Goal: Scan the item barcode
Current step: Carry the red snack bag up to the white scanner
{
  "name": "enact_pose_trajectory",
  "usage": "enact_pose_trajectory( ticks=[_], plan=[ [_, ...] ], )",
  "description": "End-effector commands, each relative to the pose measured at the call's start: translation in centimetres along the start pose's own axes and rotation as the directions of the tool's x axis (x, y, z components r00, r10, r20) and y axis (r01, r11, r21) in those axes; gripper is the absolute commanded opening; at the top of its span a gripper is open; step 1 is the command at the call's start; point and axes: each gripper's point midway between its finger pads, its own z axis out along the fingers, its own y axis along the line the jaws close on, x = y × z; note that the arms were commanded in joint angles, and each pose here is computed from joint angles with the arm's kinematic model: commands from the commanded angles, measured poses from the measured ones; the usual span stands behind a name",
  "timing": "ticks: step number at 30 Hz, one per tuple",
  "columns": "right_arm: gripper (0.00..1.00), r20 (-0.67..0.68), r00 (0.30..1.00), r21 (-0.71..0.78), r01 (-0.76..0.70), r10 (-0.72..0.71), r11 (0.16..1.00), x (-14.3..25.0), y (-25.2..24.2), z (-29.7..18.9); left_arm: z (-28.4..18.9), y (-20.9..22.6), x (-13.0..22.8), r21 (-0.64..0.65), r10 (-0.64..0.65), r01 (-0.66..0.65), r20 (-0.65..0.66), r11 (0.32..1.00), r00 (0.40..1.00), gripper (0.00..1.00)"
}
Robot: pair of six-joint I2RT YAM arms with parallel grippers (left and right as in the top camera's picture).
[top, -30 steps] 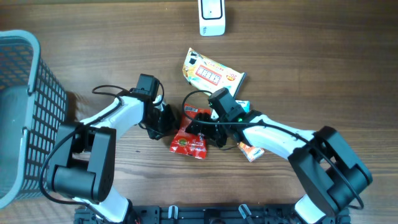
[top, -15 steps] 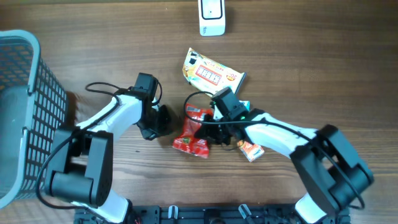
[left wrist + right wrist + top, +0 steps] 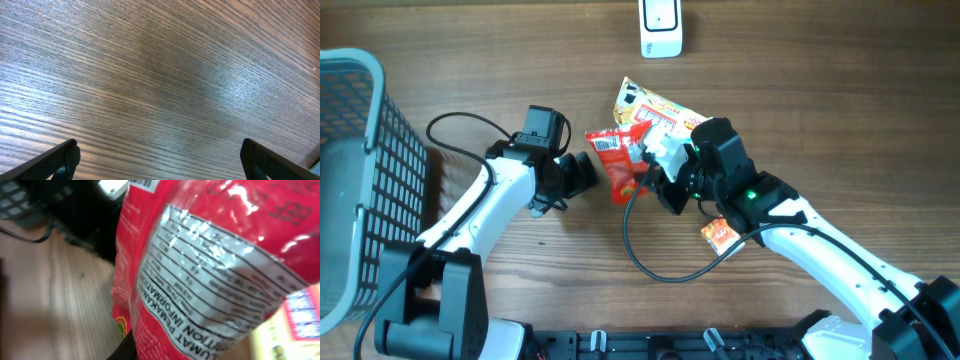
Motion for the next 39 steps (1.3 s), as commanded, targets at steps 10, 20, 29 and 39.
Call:
enact_pose_trajectory(
  ticks=[10, 20, 29, 39],
  plan=[
    [0.04, 0.018, 0.996, 0.361, 0.077, -0.089, 0.93, -2.5, -6.2, -1.8, -0.4, -0.1, -0.7, 0.002, 0.002, -0.003, 0.025, 1.0, 1.0, 1.0],
    [0.04, -0.125, 0.986, 0.917, 0.156, -0.109, 0.368, -3.9, -16.3, -11.1, -0.4, -0.1, -0.7, 0.002, 0.003, -0.003, 0.025, 1.0, 1.0, 1.0],
    [0.04, -0.829, 0.31, 0.511, 0.758, -0.465, -0.406, -10.5, -21.0, -6.4, -0.4, -0.1, -0.7, 0.002, 0.003, -0.003, 0.025, 1.0, 1.0, 1.0],
    [0.04, -0.788, 0.346, 0.55, 0.766, -0.509, -0.331, -17.9, -32.9, -1.8, -0.4, -0.1, -0.7, 0.002, 0.002, -0.003, 0.025, 1.0, 1.0, 1.0]
  ],
)
